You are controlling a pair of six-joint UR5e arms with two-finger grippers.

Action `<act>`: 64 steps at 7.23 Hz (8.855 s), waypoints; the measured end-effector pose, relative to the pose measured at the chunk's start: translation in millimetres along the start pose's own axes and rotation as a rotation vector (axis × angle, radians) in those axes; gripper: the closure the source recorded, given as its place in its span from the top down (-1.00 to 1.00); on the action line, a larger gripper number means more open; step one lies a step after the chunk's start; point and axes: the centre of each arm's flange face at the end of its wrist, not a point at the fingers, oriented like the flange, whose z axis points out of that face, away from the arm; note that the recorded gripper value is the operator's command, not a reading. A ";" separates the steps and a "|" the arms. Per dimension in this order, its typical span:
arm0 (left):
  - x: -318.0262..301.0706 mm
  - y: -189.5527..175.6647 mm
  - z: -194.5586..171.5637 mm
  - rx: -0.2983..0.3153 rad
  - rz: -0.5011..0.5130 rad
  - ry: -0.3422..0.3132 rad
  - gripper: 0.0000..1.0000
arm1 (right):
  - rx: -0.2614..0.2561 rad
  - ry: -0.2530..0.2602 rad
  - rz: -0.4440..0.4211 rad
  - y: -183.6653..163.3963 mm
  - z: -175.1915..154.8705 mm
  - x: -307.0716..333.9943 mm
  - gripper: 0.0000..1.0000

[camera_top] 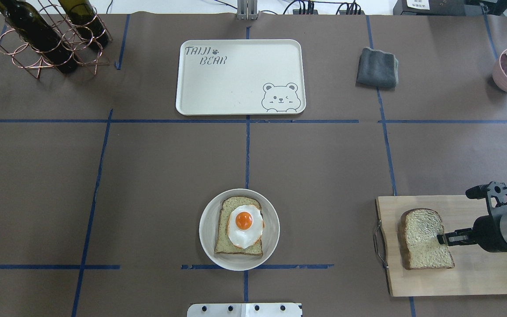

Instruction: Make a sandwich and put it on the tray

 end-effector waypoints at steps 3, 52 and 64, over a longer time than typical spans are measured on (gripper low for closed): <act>0.0 0.0 0.0 0.000 0.001 0.000 1.00 | 0.002 -0.037 -0.009 -3.4 -10.4 -13.5 -1.00; 373.8 -52.6 88.6 0.139 -0.044 0.375 1.00 | -0.105 0.253 -0.132 -128.7 -220.6 266.5 1.00; 651.1 15.0 210.8 0.010 -0.257 0.305 -0.15 | -0.110 0.252 -0.124 -123.9 -218.4 269.6 1.00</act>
